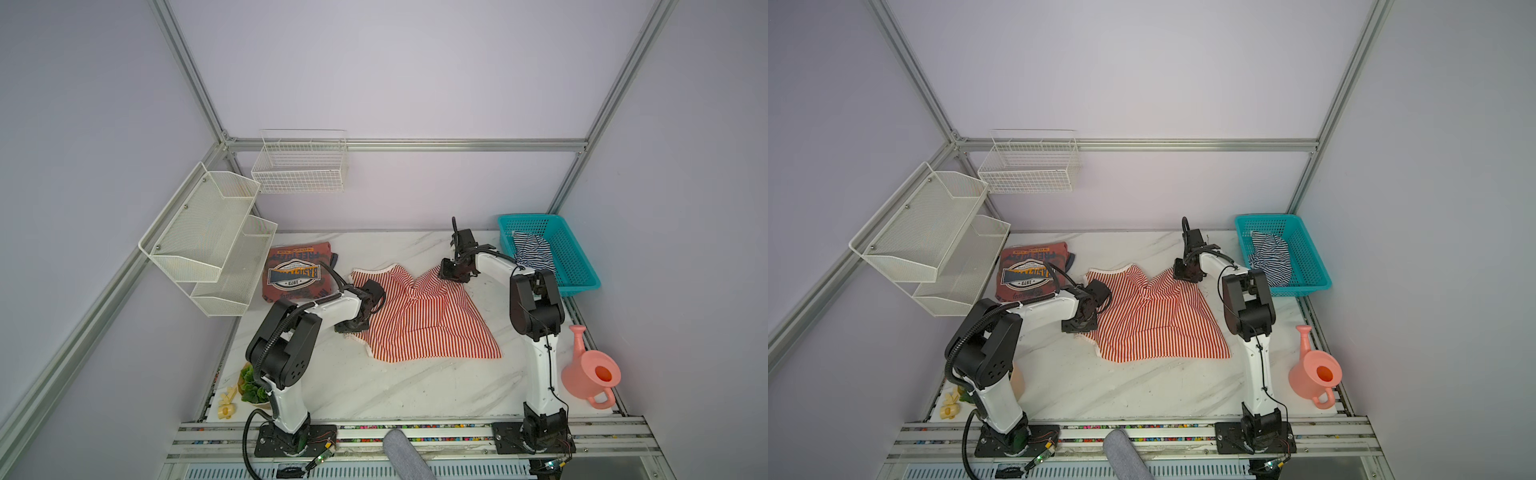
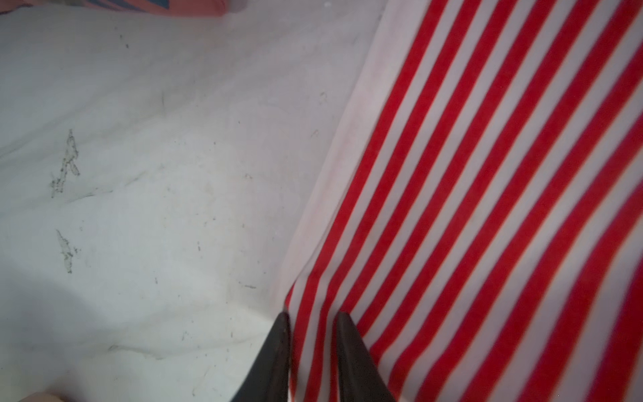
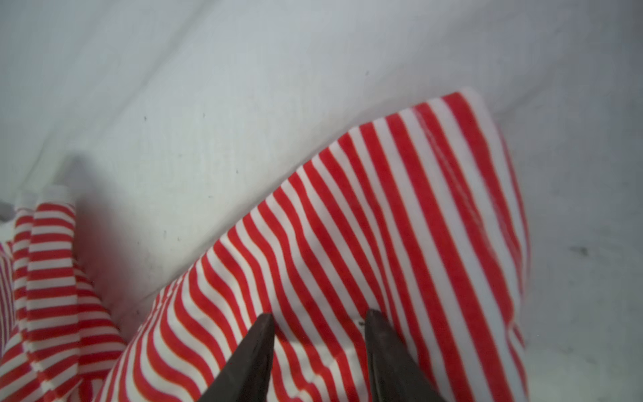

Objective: Fold and stack the tank tops

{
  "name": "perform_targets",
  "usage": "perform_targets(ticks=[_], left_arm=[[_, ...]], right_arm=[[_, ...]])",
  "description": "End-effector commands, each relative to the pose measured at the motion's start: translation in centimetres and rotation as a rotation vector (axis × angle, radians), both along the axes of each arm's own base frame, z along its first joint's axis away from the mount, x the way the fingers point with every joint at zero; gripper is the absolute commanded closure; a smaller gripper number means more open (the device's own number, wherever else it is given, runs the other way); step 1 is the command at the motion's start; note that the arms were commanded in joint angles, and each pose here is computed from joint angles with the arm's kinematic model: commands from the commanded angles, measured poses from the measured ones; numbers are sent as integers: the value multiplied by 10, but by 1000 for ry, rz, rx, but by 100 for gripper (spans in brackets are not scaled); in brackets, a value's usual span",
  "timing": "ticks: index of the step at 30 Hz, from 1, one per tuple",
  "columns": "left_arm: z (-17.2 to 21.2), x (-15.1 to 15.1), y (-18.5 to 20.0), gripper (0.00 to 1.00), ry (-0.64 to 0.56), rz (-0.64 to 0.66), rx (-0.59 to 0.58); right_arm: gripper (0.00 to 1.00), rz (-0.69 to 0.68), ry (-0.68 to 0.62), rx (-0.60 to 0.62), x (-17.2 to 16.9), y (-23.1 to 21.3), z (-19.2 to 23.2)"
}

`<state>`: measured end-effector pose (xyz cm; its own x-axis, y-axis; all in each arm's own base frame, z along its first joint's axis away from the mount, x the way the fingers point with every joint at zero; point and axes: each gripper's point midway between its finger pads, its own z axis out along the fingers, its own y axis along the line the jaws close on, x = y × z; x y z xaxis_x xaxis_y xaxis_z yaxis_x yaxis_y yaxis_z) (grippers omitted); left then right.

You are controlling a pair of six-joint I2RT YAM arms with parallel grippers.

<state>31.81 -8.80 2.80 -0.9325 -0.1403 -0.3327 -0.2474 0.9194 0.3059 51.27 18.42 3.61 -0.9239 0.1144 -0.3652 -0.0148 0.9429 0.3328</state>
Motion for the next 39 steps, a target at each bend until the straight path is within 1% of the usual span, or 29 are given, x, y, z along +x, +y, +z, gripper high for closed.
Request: perform_targets(ticks=[1, 2, 5, 10, 15, 19, 22, 24, 26, 28, 31, 35, 37, 39], left_arm=[[-5, -28, 22, 74, 81, 37, 63], [-4, -28, 25, 74, 78, 41, 70], [-1, -30, 35, 74, 78, 57, 87], [1, -28, 50, 74, 79, 84, 105], [7, -19, 54, 74, 61, 87, 115], [18, -2, 48, 74, 28, 69, 106], [37, 17, 41, 68, -21, 55, 89], [58, 30, 34, 64, -74, 45, 61], [81, 42, 27, 57, -134, 28, 27], [104, 51, 21, 52, -189, 9, 1], [133, 60, 13, 50, -250, -18, -32], [153, 70, -9, 50, -289, -80, -110], [156, 79, -22, 50, -301, -114, -140], [155, 90, -36, 51, -302, -145, -169]], right_arm=[[60, -24, 61, -27, 0, -14, -28], [63, -45, 69, -35, 2, -22, -32], [69, -115, 88, -65, 6, -49, -39], [68, -193, 94, -100, 6, -82, -40], [64, -216, 76, -129, 8, -93, -33], [52, -165, 50, -99, 14, -84, -25], [45, -136, -13, -84, 18, -82, -1], [42, -136, -72, -67, 19, -81, 23], [40, -139, -140, -54, 17, -81, 54], [39, -140, -187, -39, 10, -81, 79], [38, -145, -218, -36, -8, -85, 101], [38, -154, -189, -62, -42, -93, 105], [42, -154, -162, -66, -60, -94, 98], [54, -160, -133, -70, -77, -94, 88]])
